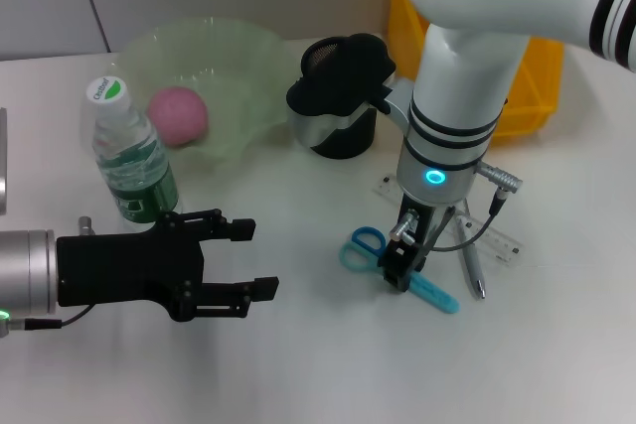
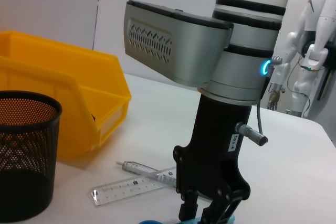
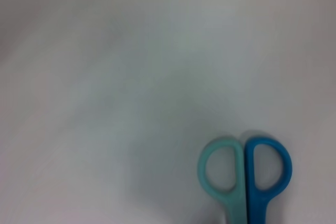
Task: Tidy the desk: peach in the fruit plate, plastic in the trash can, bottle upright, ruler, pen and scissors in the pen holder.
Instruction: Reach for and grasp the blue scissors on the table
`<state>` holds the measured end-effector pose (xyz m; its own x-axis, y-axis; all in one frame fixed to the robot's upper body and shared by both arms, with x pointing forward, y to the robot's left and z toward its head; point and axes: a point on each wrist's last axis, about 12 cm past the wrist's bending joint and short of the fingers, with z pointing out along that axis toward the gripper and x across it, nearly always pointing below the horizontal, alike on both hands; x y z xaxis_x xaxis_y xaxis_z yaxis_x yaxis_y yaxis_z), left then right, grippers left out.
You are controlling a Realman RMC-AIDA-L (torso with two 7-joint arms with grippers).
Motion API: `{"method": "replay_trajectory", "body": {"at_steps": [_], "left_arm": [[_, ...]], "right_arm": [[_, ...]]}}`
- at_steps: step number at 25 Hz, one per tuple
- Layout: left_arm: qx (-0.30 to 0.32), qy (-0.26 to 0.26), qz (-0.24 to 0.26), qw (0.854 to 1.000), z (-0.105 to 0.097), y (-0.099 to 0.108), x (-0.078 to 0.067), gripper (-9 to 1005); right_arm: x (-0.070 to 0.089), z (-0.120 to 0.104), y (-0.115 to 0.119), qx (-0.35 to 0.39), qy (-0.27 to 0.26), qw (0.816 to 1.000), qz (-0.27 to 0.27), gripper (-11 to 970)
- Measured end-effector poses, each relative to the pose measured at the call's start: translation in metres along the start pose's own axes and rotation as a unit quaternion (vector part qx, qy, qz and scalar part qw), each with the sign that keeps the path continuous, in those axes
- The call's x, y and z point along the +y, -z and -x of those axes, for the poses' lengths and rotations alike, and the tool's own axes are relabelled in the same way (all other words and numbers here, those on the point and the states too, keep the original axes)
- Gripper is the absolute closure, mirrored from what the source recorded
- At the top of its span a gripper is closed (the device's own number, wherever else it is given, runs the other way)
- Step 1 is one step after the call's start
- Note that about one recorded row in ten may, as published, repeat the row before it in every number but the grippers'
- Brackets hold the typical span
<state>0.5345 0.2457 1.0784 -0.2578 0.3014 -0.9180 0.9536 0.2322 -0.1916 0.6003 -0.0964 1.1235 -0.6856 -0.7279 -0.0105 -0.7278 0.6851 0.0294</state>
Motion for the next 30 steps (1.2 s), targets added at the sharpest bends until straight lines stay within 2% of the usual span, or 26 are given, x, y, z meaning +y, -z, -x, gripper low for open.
{"method": "replay_trajectory", "body": {"at_steps": [10, 30], "left_arm": [[-0.001, 0.001, 0.000, 1.000, 0.0004, 0.0000, 0.0001, 194], [-0.002, 0.000, 0.000, 1.000, 0.0012, -0.0002, 0.0005, 194]], "right_arm": [[0.0000, 0.0000, -0.0001, -0.001, 0.002, 1.000, 0.000, 588], [0.0012, 0.0013, 0.0011, -0.002, 0.004, 1.000, 0.002, 599]]}}
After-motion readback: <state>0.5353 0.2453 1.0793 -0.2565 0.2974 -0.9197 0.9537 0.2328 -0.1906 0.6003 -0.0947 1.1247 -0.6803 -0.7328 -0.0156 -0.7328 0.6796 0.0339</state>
